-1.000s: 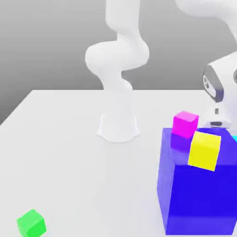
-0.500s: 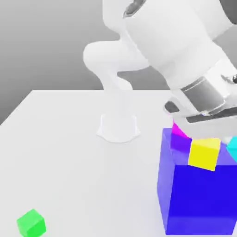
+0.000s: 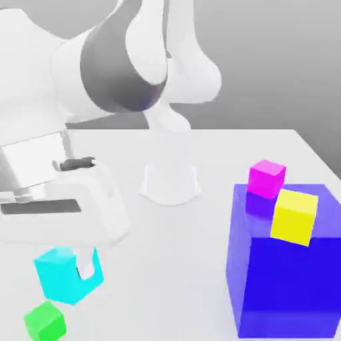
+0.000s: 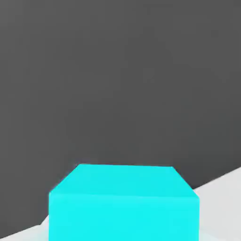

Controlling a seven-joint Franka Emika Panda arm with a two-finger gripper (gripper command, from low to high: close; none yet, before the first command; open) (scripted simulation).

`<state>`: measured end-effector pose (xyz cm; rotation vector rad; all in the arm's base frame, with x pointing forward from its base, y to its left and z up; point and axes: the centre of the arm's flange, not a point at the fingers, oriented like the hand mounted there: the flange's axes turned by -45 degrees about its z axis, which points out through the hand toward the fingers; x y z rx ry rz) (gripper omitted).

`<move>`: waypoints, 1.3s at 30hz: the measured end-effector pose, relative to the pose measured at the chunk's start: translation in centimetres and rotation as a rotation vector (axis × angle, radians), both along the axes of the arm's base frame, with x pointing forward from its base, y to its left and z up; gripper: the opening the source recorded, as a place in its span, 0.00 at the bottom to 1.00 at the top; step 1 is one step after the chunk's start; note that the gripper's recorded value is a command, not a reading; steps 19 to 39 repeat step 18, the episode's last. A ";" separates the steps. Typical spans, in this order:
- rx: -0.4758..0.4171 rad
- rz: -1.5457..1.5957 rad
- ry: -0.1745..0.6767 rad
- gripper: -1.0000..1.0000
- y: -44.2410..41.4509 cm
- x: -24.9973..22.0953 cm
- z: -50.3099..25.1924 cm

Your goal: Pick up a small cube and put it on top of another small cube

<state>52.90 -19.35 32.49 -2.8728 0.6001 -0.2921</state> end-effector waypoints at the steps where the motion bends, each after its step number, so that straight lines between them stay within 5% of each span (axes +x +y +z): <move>1: -0.036 0.034 0.012 0.00 -1.4 -0.7 -0.5; 5: -0.160 0.213 0.099 0.00 -4.8 -3.7 -3.8; 10: -0.190 0.381 0.197 0.00 -2.5 -4.9 -12.3; 11: -0.190 0.383 0.200 1.00 -2.5 -5.0 -13.6; 39: -0.192 0.386 0.200 1.00 -2.4 -5.0 -13.8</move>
